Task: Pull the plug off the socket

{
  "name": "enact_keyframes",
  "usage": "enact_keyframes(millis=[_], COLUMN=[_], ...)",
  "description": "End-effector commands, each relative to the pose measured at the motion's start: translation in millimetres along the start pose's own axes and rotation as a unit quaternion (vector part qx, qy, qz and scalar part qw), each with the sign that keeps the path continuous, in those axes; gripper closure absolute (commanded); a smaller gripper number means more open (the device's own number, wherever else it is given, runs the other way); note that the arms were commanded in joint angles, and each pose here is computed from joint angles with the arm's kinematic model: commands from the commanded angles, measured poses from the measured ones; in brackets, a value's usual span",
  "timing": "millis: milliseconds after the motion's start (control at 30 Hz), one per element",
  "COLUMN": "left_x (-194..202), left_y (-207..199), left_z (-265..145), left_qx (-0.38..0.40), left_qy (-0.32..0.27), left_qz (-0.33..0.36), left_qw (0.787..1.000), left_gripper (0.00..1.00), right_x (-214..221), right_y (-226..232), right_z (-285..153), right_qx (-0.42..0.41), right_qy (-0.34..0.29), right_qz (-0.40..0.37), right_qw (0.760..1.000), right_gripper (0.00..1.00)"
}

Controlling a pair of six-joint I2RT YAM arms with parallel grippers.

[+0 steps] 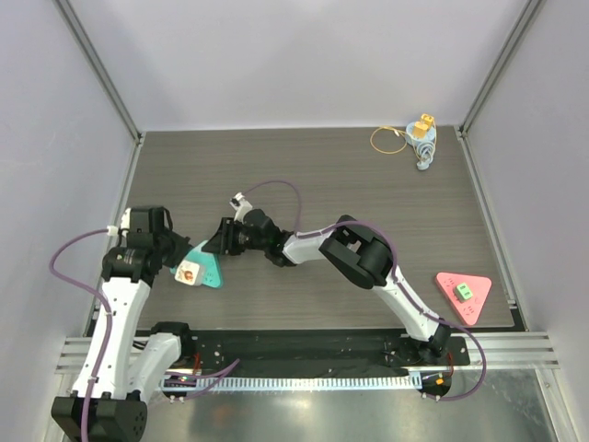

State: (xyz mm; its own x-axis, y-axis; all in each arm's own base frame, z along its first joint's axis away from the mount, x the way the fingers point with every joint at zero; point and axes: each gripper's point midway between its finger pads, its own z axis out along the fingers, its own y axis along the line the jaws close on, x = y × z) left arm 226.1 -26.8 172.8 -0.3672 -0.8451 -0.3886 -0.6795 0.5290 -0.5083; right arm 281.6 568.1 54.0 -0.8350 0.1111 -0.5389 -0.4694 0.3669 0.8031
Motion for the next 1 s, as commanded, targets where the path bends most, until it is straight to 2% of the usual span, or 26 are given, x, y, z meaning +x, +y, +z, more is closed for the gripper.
enact_keyframes(millis=[0, 67, 133, 167, 200, 233, 333, 567, 800, 967], left_x=[3.1, 2.7, 5.1, -0.8, 1.0, 0.5, 5.3, 36.5, 31.9, 35.8], left_y=[2.6, 14.5, 27.9, 29.5, 37.3, 39.0, 44.4, 65.0, 53.3, 66.8], left_z=[-3.7, -10.9, -18.9, -26.5, -31.2, -34.7, -39.5, -3.6, 29.0, 48.1], left_qx=[0.009, -0.005, -0.025, -0.027, -0.04, -0.043, -0.05, -0.106, -0.109, -0.149], left_qy=[0.002, -0.006, -0.004, -0.021, -0.019, -0.02, -0.01, 0.054, 0.047, 0.049], left_qz=[0.02, 0.036, 0.043, 0.04, 0.04, 0.041, 0.036, 0.001, -0.012, -0.019], left_qw=[1.0, 0.999, 0.999, 0.999, 0.998, 0.998, 0.998, 0.993, 0.993, 0.987], left_gripper=[1.0, 1.0, 0.58, 0.4, 0.13, 0.07, 0.0, 0.0, 0.0, 0.0], right_x=[14.6, 13.6, 13.8, 13.5, 14.2, 13.8, 14.3, 15.9, 14.8, 11.8], right_y=[-35.2, -35.4, -35.6, -34.8, -35.5, -35.2, -38.6, -40.8, -38.7, -35.8], right_z=[-4.9, -4.5, -4.2, -4.0, -4.0, -3.4, -3.5, -4.3, -5.6, -8.1], right_qx=[0.061, 0.06, 0.058, 0.057, 0.057, 0.057, 0.064, 0.068, 0.066, 0.063], right_qy=[0.02, 0.019, 0.02, 0.02, 0.021, 0.021, 0.021, 0.022, 0.021, 0.019], right_qz=[-0.025, -0.026, -0.025, -0.024, -0.025, -0.025, -0.027, -0.031, -0.036, -0.041], right_qw=[0.998, 0.998, 0.998, 0.998, 0.998, 0.998, 0.997, 0.997, 0.997, 0.997], right_gripper=[0.99, 0.99, 0.99, 0.99, 0.99, 0.99, 0.99, 0.99, 0.99, 0.99])
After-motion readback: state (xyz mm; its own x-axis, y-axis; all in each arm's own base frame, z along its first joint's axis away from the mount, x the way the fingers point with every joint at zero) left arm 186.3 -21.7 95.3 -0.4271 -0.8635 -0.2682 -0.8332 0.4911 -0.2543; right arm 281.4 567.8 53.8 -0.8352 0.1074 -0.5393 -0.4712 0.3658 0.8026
